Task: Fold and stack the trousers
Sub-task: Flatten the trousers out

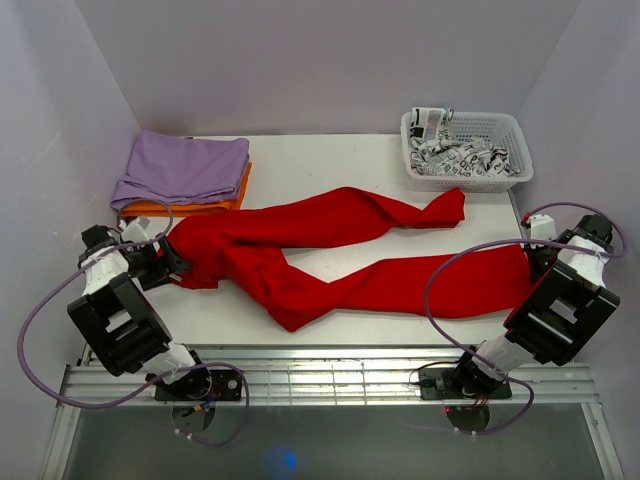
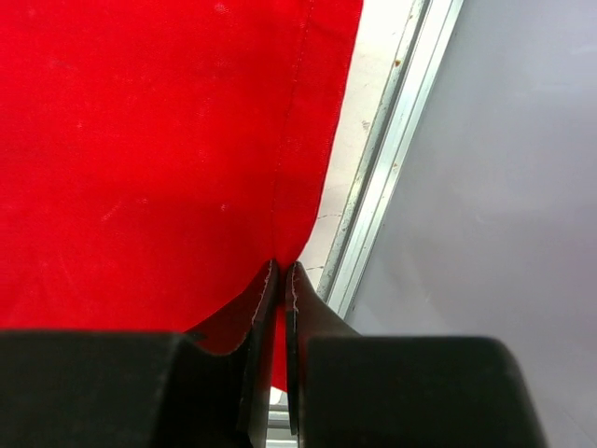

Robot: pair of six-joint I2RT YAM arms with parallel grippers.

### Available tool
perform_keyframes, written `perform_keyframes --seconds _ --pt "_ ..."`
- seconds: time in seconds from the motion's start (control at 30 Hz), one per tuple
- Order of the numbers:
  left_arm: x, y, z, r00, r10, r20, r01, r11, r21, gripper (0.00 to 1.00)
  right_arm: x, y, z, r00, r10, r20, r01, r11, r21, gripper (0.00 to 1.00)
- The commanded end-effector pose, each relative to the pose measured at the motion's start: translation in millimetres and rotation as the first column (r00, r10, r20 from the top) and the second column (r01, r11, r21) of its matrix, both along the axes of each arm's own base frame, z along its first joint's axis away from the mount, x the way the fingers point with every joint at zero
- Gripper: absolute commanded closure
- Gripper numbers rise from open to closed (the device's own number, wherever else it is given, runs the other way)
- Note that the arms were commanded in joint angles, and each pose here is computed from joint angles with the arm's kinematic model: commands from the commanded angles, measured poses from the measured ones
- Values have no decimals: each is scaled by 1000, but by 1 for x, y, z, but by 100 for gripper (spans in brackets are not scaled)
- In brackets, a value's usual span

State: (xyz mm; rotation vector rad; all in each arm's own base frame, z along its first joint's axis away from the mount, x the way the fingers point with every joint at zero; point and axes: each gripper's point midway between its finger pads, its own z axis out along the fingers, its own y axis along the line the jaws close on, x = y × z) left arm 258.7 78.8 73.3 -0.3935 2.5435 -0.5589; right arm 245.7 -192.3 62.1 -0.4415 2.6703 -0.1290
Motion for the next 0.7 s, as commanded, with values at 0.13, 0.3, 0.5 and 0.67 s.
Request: perform_keyframes --seconds 0.13,0.3,0.5,0.67 --pt "31 -5 -25 970 241 18 -234 955 -182 12 13 -2 28 997 2 71 -3 1000 4 92" --pt "22 11 -80 922 326 -211 -357 924 -134 34 17 -7 34 997 15 81 -14 1000 -18 92" --pt "22 46 -69 930 250 -268 -256 967 14 99 24 -18 42 995 34 99 -27 998 -63 92" --pt "55 96 15 992 60 -108 -33 971 235 100 23 -35 53 993 30 116 -18 995 -102 92"
